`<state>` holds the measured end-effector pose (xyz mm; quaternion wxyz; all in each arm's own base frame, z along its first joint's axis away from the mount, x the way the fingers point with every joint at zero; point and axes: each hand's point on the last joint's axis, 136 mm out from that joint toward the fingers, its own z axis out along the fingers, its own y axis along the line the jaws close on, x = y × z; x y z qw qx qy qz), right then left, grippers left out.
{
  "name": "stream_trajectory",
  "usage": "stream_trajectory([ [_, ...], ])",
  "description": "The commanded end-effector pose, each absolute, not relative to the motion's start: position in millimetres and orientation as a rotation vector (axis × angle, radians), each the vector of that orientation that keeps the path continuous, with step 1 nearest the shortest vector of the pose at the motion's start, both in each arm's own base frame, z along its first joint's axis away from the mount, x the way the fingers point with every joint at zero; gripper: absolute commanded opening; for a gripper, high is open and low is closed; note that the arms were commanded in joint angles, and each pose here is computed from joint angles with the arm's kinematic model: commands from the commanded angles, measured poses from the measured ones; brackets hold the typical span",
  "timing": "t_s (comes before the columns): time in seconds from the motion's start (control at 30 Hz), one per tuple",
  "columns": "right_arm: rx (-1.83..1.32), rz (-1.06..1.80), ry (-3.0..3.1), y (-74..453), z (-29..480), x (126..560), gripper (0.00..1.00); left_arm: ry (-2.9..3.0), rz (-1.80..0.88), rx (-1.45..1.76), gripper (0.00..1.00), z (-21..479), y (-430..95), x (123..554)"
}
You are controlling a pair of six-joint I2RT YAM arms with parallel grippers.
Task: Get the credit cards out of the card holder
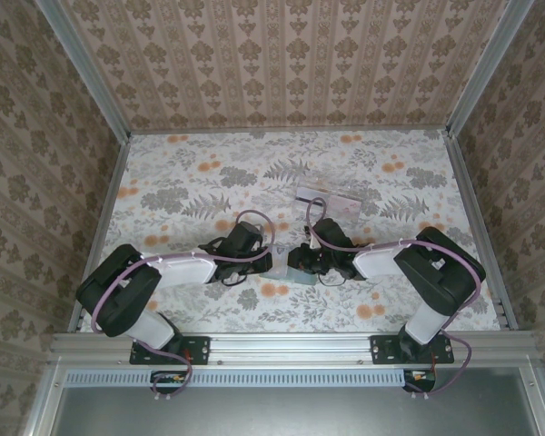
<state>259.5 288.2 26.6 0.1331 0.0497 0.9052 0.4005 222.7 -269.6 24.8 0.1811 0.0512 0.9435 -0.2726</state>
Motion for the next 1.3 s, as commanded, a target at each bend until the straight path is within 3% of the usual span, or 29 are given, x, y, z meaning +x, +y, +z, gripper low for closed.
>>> stream_trajectory([
  [0.0, 0.115, 1.148, 2.646, 294, 23, 259, 0.19, 2.788, -0.688, 0.135, 0.10, 0, -257, 204],
  [0.33, 0.163, 1.011, 2.706, 280, 13, 254, 0.20, 2.787, -0.689, 0.139, 0.09, 0, -258, 204],
  [0.63, 0.148, 1.272, 2.601, 308, 31, 259, 0.19, 2.788, -0.700, 0.153, 0.09, 1, -263, 205],
  [0.93, 0.179, 1.327, 2.558, 306, 36, 262, 0.10, 2.788, -0.701, 0.156, 0.09, -1, -262, 204],
  [1.0, 0.180, 1.347, 2.547, 308, 37, 262, 0.00, 2.788, -0.702, 0.155, 0.09, 0, -263, 203],
  [1.27, 0.216, 1.307, 2.537, 290, 37, 262, 0.00, 2.792, -0.647, 0.088, 0.05, -3, -250, 205],
])
